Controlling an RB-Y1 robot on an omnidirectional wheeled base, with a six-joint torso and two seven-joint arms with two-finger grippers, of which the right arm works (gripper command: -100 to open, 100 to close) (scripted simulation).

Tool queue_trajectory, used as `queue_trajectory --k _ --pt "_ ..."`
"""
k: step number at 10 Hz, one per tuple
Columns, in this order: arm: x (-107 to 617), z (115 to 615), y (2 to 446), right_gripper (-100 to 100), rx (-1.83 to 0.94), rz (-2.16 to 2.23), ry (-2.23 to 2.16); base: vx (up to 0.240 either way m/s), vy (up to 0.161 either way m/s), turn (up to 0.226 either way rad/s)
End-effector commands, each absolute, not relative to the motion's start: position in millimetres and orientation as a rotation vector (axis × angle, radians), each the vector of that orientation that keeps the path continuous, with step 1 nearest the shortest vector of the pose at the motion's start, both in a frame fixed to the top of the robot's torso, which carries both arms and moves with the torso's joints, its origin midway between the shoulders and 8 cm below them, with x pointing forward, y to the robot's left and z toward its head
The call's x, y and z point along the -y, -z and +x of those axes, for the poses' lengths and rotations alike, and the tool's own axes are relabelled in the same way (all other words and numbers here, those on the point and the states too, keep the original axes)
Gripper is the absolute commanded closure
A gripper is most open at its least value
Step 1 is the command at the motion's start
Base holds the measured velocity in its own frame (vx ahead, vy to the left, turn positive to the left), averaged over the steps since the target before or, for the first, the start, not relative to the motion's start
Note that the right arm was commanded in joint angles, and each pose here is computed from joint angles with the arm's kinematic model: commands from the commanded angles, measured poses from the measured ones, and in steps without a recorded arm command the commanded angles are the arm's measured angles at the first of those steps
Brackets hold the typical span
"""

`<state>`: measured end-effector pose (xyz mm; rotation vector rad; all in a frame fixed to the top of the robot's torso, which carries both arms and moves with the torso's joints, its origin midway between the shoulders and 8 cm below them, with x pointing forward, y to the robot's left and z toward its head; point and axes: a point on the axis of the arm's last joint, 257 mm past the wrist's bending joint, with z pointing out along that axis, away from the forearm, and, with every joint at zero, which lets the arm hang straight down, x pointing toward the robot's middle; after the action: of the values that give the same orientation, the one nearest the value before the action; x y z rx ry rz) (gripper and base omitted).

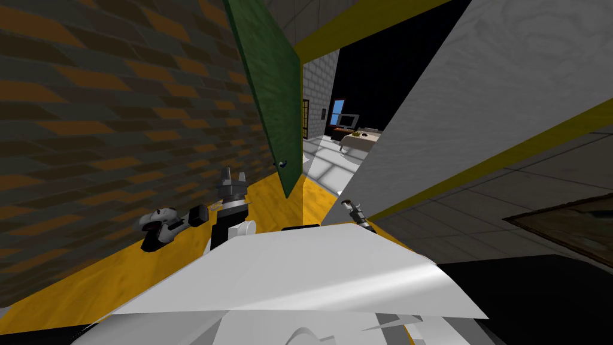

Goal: Pull the door open

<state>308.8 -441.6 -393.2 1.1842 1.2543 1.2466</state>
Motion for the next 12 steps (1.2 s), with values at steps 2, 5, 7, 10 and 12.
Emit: queue_trajectory --k 2,5,7,10,12 --pt "441 301 392 100 -1.26 1.177 -1.258 -0.181 -0.099 0.167" --pt "438 299 393 100 -1.262 1.174 -1.266 -0.178 -0.046 0.106" --pt "436 308 394 100 -1.254 1.177 -1.256 -0.167 -0.04 0.178" --pt "434 321 394 100 -1.243 1.18 -1.244 -0.206 -0.059 0.128" --pt "433 331 394 100 -1.234 1.184 -1.235 -0.199 -0.063 0.165"
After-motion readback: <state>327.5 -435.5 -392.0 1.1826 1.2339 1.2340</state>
